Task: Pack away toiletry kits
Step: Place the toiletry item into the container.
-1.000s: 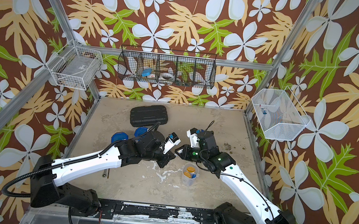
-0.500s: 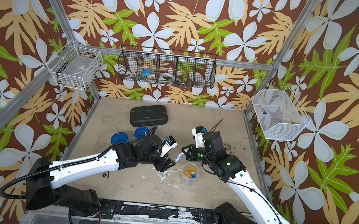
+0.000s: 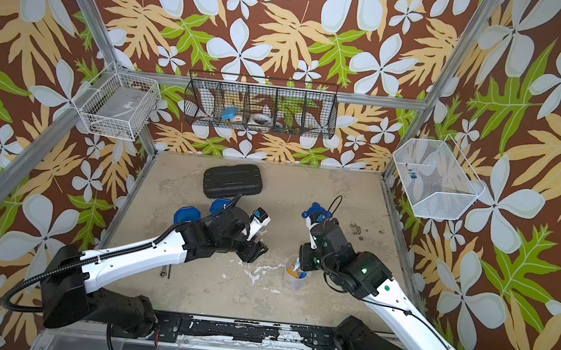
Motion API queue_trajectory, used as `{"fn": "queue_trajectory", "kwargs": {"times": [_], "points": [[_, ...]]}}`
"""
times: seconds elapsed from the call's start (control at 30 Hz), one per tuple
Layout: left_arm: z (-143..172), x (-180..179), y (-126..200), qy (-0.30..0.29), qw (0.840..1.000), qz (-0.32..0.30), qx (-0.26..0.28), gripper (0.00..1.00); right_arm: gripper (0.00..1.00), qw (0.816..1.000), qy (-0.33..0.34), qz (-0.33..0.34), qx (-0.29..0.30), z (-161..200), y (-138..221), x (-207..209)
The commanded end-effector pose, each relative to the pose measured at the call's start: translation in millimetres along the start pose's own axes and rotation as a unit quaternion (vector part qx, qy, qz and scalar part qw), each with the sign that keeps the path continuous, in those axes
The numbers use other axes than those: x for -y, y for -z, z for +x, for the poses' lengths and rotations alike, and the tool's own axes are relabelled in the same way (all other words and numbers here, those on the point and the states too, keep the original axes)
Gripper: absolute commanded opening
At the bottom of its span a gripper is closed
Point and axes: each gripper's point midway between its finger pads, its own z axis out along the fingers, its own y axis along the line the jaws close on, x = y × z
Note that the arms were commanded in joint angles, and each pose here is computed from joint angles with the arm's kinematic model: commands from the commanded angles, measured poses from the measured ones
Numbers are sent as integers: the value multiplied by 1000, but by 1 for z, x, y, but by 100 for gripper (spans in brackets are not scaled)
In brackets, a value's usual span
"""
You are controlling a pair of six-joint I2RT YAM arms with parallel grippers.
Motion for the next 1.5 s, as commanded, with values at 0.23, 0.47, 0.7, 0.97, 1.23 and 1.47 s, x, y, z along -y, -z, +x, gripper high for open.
{"fn": "queue_trajectory", "kwargs": {"times": [0.23, 0.47, 0.7, 0.97, 1.23, 1.47], "points": [[-3, -4, 1, 0, 1000, -9, 3, 64, 0, 997, 15, 80, -13, 16, -9, 22], [-9, -4, 1, -2, 1000, -9, 6, 64, 0, 998, 16, 64, -17, 22, -21, 16], [-4, -7, -2, -4, 1000, -15, 1, 64, 4, 998, 17, 57, -30, 35, -27, 16], [-4, -8, -3, -4, 1000, -17, 1, 64, 29, 999, 8, 48, -20, 34, -25, 14], [-4, -8, -2, -8, 1000, -17, 1, 64, 40, 999, 4, 53, 3, 19, -14, 14], [-7, -2, -1, 2, 1000, -1, 5, 64, 59, 997, -6, 64, 33, -10, -8, 14]]}}
